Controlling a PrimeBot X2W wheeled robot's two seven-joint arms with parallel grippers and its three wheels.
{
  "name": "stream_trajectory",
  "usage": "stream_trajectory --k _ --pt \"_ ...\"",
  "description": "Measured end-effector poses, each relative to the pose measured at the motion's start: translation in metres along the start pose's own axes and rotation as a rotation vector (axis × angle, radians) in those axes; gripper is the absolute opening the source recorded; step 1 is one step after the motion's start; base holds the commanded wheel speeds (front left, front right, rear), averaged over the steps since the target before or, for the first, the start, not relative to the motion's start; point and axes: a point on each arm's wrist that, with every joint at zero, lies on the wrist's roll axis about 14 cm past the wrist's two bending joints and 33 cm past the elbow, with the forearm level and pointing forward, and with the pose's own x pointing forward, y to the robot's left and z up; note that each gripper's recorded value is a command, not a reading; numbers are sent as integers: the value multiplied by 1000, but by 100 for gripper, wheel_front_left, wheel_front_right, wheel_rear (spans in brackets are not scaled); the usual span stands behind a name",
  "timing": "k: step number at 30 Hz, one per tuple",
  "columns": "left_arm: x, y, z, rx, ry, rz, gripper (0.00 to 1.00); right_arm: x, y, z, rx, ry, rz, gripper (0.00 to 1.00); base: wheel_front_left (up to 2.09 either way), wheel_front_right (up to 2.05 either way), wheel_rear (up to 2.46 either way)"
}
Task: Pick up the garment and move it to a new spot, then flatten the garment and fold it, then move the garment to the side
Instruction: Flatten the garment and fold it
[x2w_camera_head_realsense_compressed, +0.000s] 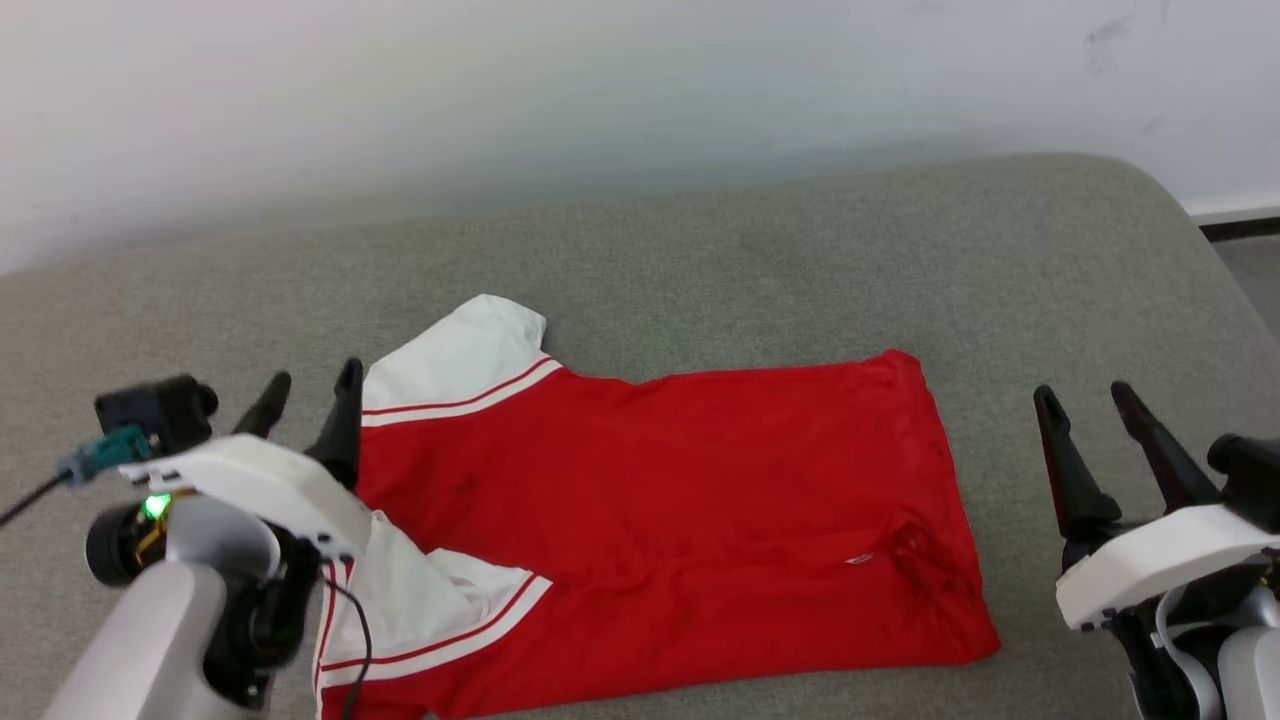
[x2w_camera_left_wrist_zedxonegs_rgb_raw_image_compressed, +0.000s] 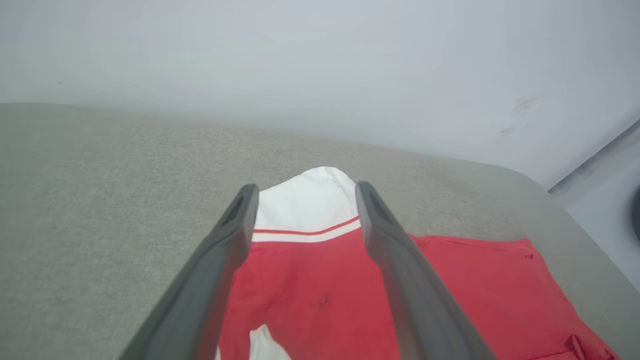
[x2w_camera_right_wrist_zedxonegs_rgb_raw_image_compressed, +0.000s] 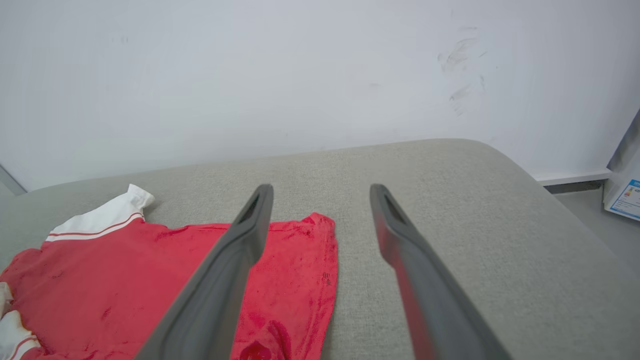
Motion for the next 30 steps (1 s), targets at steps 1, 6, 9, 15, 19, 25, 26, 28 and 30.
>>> stream_trajectory --k 1,6,9,15,19,25,26,28,30 --pt "10 -3 6 6 -10 -13 100 3 -1 4 0 -13 -8 100 0 0 0" --pt "61 -5 25 46 4 -58 100 19 -6 17 -5 -78 -43 100 0 0 0" --pt "94 -2 20 59 71 -76 100 30 -8 17 -8 -95 -57 100 0 0 0" --pt "142 13 -26 83 349 -98 100 44 -18 0 -19 -73 -96 100 0 0 0" --pt "152 27 -67 111 591 -93 100 44 -29 -15 -23 -37 -132 100 0 0 0" --pt "161 39 -100 149 768 -85 100 43 -39 -34 -10 7 -167 100 0 0 0" --pt "160 39 -110 143 812 -87 100 44 -41 -37 -10 16 -171 100 0 0 0" --pt "160 40 -125 142 880 -89 100 45 -44 -42 -7 27 -182 100 0 0 0" --pt "160 40 -134 138 938 -89 100 45 -48 -45 -6 34 -193 100 0 0 0"
